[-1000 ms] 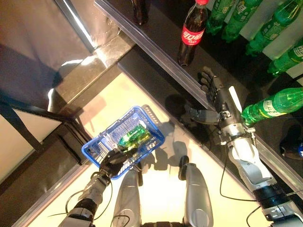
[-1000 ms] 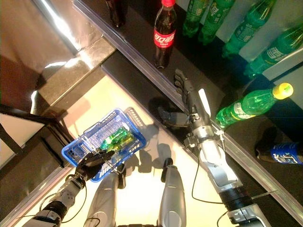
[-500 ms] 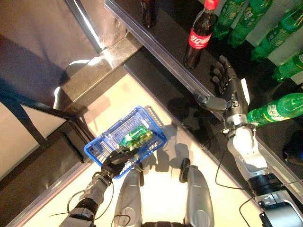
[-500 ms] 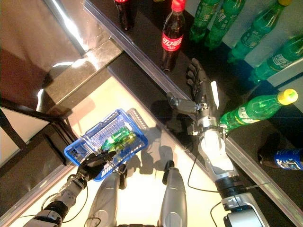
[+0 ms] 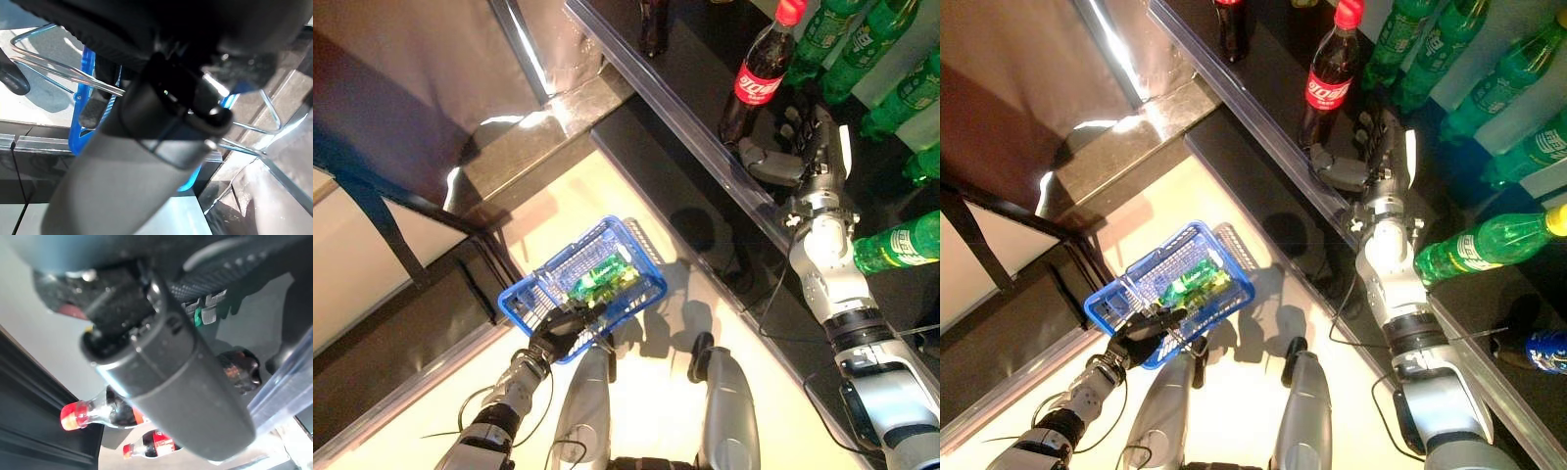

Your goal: Pick up the drink and place into the basket.

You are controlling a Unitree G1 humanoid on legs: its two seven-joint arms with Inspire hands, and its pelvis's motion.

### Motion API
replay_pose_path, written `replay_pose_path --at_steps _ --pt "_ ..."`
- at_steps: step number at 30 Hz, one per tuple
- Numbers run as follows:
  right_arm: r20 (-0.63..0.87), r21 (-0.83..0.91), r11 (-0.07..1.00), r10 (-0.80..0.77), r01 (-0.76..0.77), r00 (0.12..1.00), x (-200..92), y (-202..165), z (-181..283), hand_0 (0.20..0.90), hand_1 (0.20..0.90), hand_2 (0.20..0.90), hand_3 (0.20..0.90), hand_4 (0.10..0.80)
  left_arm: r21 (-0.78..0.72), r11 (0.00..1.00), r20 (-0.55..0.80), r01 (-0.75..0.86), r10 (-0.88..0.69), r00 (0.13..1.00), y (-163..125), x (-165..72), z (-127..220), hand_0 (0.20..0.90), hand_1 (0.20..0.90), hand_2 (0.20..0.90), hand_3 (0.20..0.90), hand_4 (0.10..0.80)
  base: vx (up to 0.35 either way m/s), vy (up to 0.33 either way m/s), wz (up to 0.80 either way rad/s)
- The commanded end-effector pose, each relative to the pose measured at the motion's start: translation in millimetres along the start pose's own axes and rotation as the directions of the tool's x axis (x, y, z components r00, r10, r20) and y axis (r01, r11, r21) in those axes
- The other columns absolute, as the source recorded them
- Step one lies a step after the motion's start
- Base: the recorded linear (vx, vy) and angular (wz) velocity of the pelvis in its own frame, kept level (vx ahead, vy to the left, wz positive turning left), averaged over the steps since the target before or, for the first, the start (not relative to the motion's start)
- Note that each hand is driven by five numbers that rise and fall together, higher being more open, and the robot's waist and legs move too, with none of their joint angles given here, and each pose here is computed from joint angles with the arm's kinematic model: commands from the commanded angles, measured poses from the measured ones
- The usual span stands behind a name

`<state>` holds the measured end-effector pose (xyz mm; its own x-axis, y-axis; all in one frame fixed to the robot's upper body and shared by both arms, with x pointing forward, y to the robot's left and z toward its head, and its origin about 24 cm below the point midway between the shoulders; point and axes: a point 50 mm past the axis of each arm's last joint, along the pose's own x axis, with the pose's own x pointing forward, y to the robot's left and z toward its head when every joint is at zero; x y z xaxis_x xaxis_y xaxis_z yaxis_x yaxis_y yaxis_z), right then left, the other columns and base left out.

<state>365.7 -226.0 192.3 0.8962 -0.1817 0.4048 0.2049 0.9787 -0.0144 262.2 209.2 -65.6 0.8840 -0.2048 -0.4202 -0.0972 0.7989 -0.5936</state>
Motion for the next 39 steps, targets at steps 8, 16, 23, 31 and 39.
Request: replay_pose_path --at_steps 8,16,23,31,39 --pt "0.220 0.075 0.995 -0.087 0.072 0.972 47.0 -18.2 82.8 0.900 0.900 0.900 0.900 0.800 0.098 0.995 -0.210 0.021 0.000 0.978 27.8 -35.7 -38.6 0.300 0.300 0.300 0.200 0.100 0.000 0.001 0.05" --pt "0.194 0.072 0.993 -0.103 0.090 0.976 55.3 -21.7 86.5 0.900 0.900 0.900 0.900 0.800 0.109 0.994 -0.215 0.028 -0.004 0.977 27.2 -34.4 -35.7 0.300 0.300 0.300 0.200 0.100 0.000 0.000 0.00" --pt "0.211 0.041 0.996 -0.092 0.085 0.973 60.1 -16.1 94.5 0.900 0.900 0.900 0.900 0.800 0.117 0.993 -0.213 0.030 -0.004 0.977 26.1 -32.7 -32.6 0.300 0.300 0.300 0.200 0.100 0.000 0.000 0.00" --pt "0.235 -0.032 0.995 -0.086 0.096 0.968 67.8 -10.9 111.7 0.900 0.900 0.900 0.900 0.800 0.119 0.992 -0.208 0.035 -0.010 0.978 24.8 -31.8 -29.3 0.300 0.300 0.300 0.200 0.100 0.001 0.000 0.01" --pt "0.237 -0.075 0.991 -0.094 0.115 0.967 73.6 -11.6 120.6 0.900 0.900 0.900 0.900 0.800 0.121 0.992 -0.206 0.032 -0.006 0.979 26.4 -32.8 -27.9 0.300 0.300 0.300 0.200 0.100 0.007 -0.004 0.03"
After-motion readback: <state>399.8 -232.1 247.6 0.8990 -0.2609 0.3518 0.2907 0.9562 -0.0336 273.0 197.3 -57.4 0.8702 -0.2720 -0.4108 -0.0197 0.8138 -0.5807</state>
